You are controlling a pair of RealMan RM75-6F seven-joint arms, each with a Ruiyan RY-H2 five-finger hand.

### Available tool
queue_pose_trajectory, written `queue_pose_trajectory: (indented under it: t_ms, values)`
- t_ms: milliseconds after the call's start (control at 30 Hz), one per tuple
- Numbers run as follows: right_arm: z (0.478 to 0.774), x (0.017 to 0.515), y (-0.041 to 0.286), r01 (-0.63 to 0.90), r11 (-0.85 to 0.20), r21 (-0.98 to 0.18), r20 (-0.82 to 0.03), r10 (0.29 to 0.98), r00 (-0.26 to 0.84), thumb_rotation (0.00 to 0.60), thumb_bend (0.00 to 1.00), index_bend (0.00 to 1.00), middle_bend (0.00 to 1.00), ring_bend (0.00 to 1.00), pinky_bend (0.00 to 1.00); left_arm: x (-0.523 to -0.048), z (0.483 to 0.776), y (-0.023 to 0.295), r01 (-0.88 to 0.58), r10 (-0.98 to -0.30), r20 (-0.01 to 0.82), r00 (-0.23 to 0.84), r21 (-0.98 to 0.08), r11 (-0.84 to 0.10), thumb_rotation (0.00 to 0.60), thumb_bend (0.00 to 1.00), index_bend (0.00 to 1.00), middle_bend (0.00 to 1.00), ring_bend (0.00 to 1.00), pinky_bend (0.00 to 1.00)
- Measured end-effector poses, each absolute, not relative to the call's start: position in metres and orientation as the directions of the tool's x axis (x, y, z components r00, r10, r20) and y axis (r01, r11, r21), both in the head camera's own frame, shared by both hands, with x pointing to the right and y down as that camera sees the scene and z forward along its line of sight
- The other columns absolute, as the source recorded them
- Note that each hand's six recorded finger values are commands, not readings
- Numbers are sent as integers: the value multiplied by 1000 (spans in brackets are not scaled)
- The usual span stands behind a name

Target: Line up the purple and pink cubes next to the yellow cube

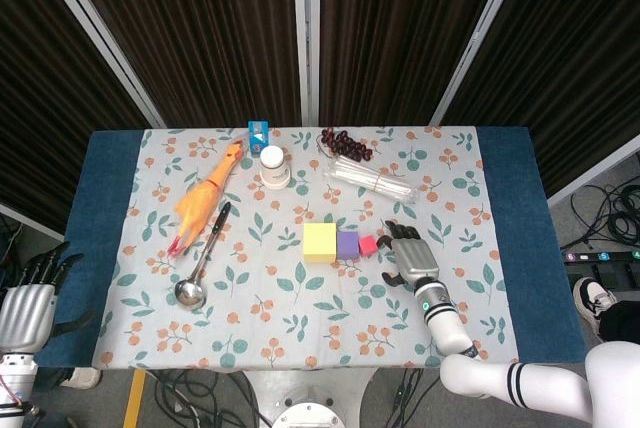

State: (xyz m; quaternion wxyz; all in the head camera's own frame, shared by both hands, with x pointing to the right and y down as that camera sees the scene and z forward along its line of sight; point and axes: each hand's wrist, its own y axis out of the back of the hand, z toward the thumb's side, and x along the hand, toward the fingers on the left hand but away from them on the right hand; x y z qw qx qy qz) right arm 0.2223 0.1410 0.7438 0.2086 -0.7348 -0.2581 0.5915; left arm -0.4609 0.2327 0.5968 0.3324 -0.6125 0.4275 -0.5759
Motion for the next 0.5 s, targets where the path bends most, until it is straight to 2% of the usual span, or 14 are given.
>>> queue_pose_trajectory:
  t_ms: [500]
  values:
    - [747,214,144,134,-784,-606,-765,621,171,600,210,272,0,0,0,-463,598,234,-144,-905,424,-34,-898,-415,600,15,235,170,121,122]
